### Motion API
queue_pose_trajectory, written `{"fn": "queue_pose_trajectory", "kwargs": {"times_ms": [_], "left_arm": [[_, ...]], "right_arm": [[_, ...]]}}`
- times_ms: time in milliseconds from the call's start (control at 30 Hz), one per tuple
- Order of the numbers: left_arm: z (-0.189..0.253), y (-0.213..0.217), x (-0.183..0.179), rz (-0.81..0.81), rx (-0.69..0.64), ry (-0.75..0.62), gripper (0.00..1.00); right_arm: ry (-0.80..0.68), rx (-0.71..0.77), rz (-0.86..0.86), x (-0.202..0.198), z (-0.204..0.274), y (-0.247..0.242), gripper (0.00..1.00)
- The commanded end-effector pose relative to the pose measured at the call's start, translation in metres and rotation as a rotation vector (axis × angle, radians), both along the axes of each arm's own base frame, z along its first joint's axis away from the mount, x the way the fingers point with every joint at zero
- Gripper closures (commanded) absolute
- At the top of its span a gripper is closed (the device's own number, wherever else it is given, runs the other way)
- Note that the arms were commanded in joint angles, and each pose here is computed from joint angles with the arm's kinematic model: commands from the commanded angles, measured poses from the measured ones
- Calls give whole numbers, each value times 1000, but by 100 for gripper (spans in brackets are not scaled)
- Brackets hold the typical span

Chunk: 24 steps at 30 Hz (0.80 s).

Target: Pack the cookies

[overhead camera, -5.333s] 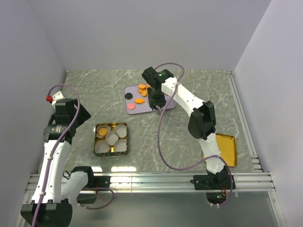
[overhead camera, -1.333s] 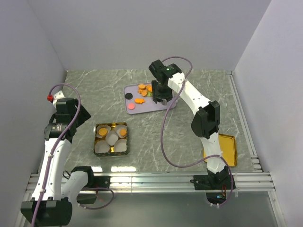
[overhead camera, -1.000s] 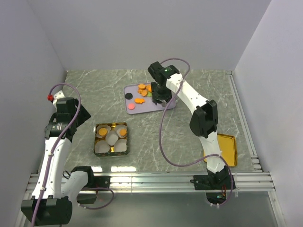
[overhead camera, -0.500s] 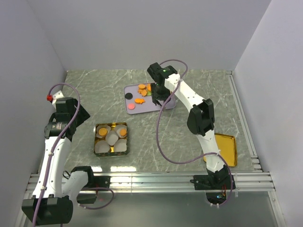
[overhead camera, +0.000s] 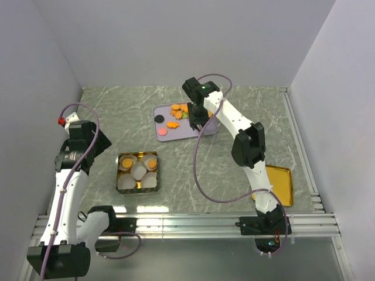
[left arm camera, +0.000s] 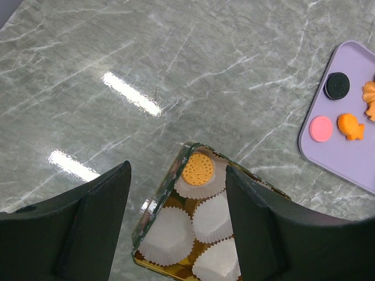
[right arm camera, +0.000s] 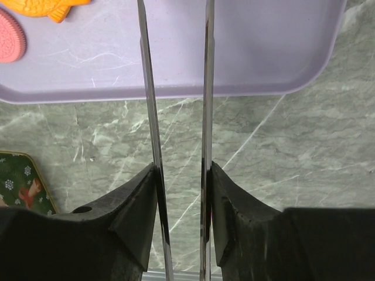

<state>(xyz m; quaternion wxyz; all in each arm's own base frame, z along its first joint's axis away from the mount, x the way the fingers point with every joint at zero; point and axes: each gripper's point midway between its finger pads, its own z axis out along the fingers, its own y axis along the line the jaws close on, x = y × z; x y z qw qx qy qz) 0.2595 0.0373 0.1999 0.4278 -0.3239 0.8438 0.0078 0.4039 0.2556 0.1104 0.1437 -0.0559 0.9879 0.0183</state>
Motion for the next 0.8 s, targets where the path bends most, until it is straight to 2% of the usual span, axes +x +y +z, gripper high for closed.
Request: {"fn": "queue_pose_trajectory", "kwargs": {"times_ms": [0,500,767], "left_arm": [[11,0,6,-19,10,-46,29],[13,-6,9,-59,-1,-65,27],[14,-12,10,-87,-9,-74,27]], "right_arm": [[-77,27,-26,8,28,-6,59],[-134,55,-63,-10,67,-26,60],[-154,152,-56,-32,97,-18,60]]}}
